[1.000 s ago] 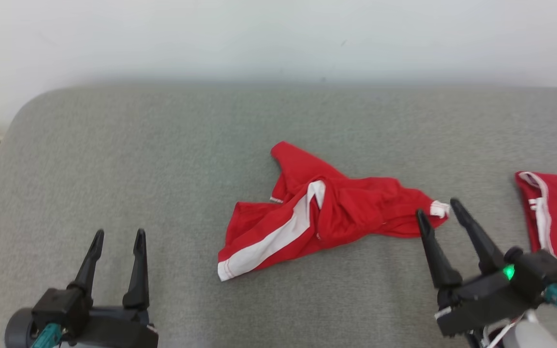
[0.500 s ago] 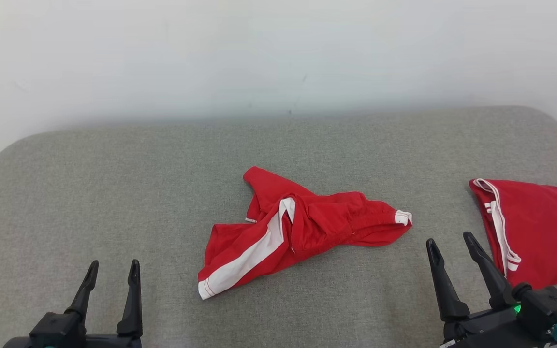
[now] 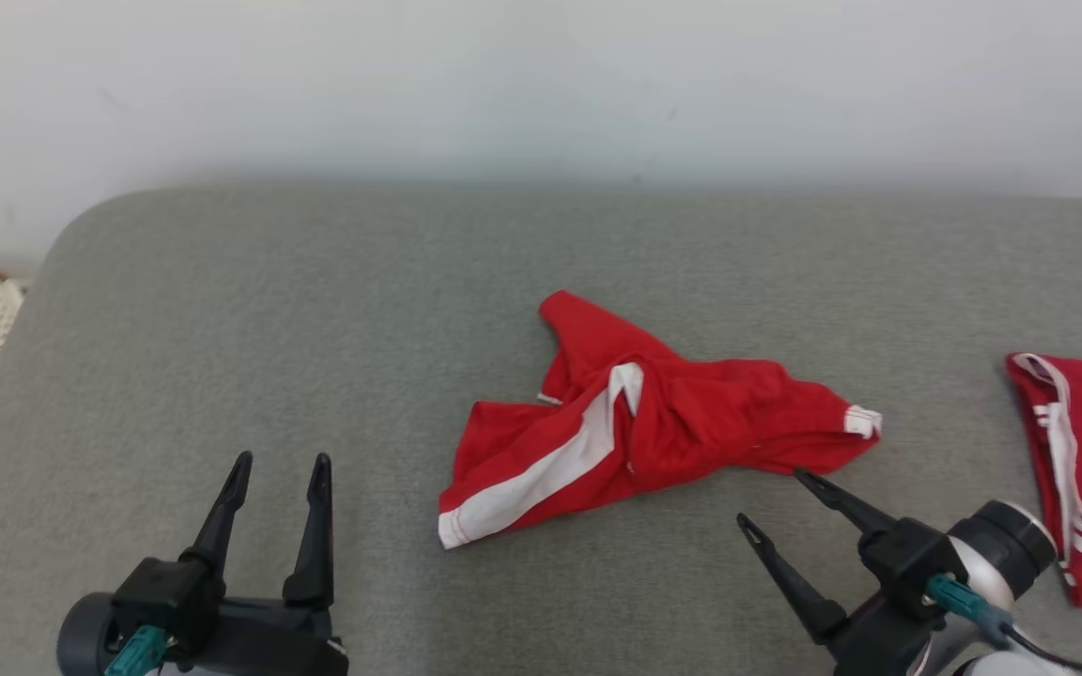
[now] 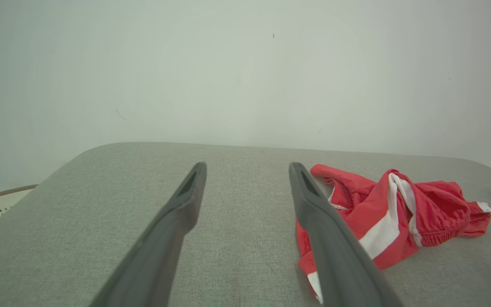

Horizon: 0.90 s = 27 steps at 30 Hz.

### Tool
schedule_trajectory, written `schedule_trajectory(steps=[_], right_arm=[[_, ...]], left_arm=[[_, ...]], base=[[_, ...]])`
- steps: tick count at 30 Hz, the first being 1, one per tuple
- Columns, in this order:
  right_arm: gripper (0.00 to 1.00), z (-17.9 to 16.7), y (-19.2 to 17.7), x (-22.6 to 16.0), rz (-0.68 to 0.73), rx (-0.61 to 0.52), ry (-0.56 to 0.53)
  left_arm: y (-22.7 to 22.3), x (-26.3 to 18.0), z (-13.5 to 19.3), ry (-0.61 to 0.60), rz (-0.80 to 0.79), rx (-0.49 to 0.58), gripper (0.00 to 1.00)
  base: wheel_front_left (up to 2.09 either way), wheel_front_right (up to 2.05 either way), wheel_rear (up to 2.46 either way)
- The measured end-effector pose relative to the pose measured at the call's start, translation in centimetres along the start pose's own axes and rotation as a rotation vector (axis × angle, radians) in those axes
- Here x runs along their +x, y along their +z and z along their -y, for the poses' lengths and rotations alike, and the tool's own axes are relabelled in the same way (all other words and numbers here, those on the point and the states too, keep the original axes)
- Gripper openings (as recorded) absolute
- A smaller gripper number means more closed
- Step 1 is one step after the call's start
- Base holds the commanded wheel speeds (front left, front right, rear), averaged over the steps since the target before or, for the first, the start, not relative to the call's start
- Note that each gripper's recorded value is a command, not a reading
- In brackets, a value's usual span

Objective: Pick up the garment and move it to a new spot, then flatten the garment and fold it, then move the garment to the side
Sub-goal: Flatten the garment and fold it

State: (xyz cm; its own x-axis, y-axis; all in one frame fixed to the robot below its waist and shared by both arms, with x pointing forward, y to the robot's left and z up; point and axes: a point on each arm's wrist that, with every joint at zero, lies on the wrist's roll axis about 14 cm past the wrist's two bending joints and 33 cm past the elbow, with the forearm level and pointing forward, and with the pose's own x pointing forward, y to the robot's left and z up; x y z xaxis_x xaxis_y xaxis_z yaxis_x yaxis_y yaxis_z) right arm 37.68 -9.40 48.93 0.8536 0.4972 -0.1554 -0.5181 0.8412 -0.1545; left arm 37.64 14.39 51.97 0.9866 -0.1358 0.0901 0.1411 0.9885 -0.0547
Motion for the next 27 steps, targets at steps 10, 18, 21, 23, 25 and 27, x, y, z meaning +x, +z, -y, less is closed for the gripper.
schedule_trajectory(steps=[10,18,21,23,25,27], right_arm=[[1.0,-2.0,-3.2,5.1,-0.123,-0.326,0.279],[0.0,-3.4,-5.6,9.1,-0.174,-0.441,0.41],[0.0,-4.0,-5.3,9.8,-0.157,-0.394,0.43],[0.0,-4.1,-4.3,10.0,-0.128,-0.367,0.429],[0.0,-4.2,-3.3,9.7,-0.1,-0.341,0.43],[0.0,-4.2,-2.6,9.1,-0.089,-0.309,0.43]], left_arm=[[-1.2,0.4,-1.4,0.062,-0.018,-0.025,1.0],[-2.5,0.7,-2.6,0.109,-0.054,-0.031,1.0],[-2.7,0.7,-3.1,0.13,-0.056,-0.029,1.0],[-2.7,0.9,-3.3,0.137,-0.054,-0.029,1.0],[-2.7,1.1,-3.1,0.134,-0.053,-0.03,1.0],[-2.8,1.4,-2.8,0.122,-0.053,-0.031,1.0]], base=[[0.0,0.0,0.0],[0.0,0.0,0.0],[0.0,0.0,0.0],[0.0,0.0,0.0],[0.0,0.0,0.0],[0.0,0.0,0.0]])
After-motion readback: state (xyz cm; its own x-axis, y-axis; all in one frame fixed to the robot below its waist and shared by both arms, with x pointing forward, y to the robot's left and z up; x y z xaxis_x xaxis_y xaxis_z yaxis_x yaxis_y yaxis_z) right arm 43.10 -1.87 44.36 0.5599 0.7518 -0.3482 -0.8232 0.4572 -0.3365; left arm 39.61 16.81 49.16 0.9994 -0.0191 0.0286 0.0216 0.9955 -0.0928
